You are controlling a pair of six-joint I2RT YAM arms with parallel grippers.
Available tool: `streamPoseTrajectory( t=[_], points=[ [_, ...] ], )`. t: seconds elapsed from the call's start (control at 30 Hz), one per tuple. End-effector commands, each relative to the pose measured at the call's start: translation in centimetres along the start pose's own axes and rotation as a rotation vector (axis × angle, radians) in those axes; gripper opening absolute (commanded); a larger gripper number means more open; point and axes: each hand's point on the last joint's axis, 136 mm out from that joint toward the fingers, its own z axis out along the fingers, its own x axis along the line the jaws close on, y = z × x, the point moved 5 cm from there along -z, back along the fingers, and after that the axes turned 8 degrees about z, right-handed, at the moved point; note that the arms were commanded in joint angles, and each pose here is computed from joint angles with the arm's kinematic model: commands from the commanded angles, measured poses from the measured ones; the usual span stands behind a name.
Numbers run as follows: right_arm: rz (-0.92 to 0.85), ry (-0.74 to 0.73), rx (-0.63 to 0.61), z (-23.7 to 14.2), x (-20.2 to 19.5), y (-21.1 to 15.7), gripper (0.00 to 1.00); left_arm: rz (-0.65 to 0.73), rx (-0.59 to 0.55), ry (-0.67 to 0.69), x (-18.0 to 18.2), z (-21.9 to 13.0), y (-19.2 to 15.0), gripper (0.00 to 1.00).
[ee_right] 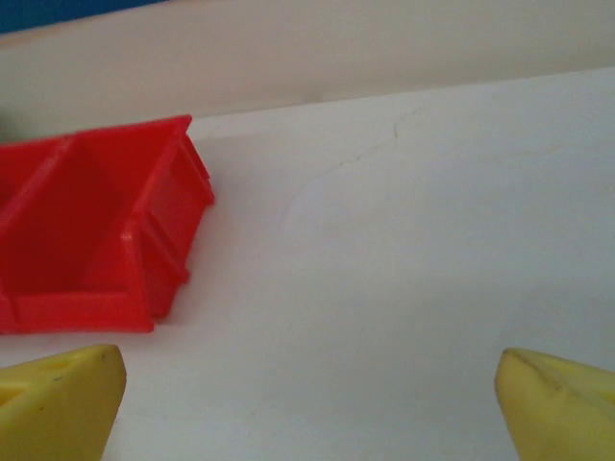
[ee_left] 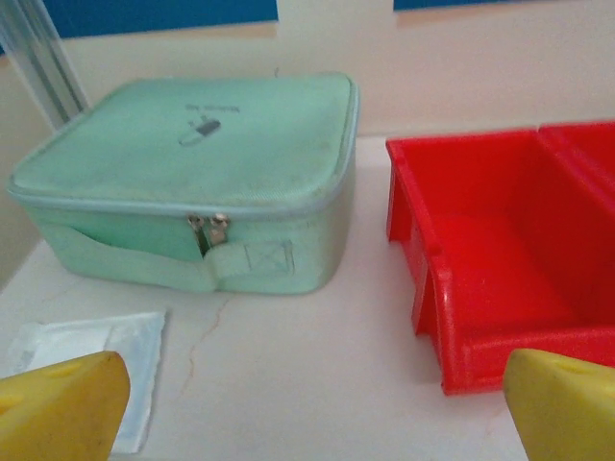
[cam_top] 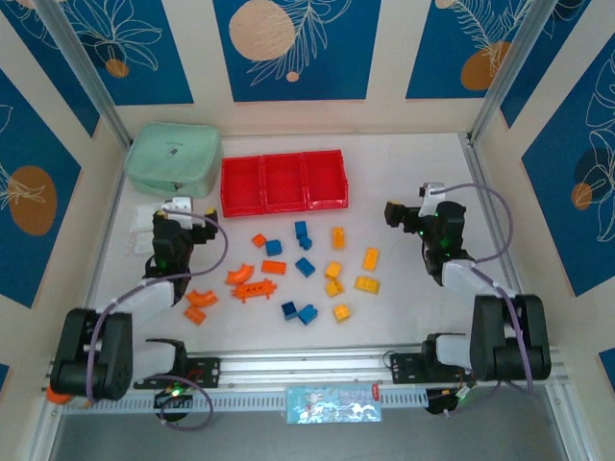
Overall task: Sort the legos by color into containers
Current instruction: Pick up the lego from the center of the table.
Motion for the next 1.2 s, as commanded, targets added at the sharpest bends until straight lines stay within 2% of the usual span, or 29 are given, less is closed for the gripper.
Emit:
streamPoseTrajectory(
  t=[0.0, 0.07, 0.2, 0.33, 0.53, 0.67, 1.0, 1.17],
  points=[
    [0.201, -0.075, 0.035, -1.7, -0.4, 1.7, 0.99, -0.165, 0.066, 0.035, 1.0, -1.0, 1.2, 0.99],
    [0.348, -0.119, 0.059, -2.5, -0.9, 2.4, 0.99, -0.216, 0.071, 0.015, 0.9, -1.5, 1.9, 0.99],
    [0.479, -0.176, 0.125, -3.2, -1.9, 1.7, 0.99, -0.355, 0.07, 0.003, 0.8, -2.1, 1.3, 0.99],
    [0.494, -0.131, 0.172, -3.5, -0.9, 1.1, 0.99, -0.405, 0.188, -0.058, -0.1, -2.1, 1.2, 0.99],
    [0.429, -0.06, 0.261, -3.8, 2.5, -0.2, 0.99, -0.485, 0.261, -0.221, -2.3, -3.0, 1.9, 0.99],
    [0.342, -0.009, 0.35, -4.0, 5.4, -1.4, 0.99, -0.44, 0.372, -0.288, -4.3, -4.0, 2.3, 0.99],
    [0.168, 0.117, 0.591, -4.6, 11.9, -5.5, 0.99, -0.204, 0.566, -0.442, -11.7, -6.3, 2.6, 0.99],
    [0.134, 0.163, 0.656, -4.8, 14.5, -7.4, 0.99, -0.168, 0.679, -0.397, -14.4, -6.1, 1.8, 0.97]
  ],
)
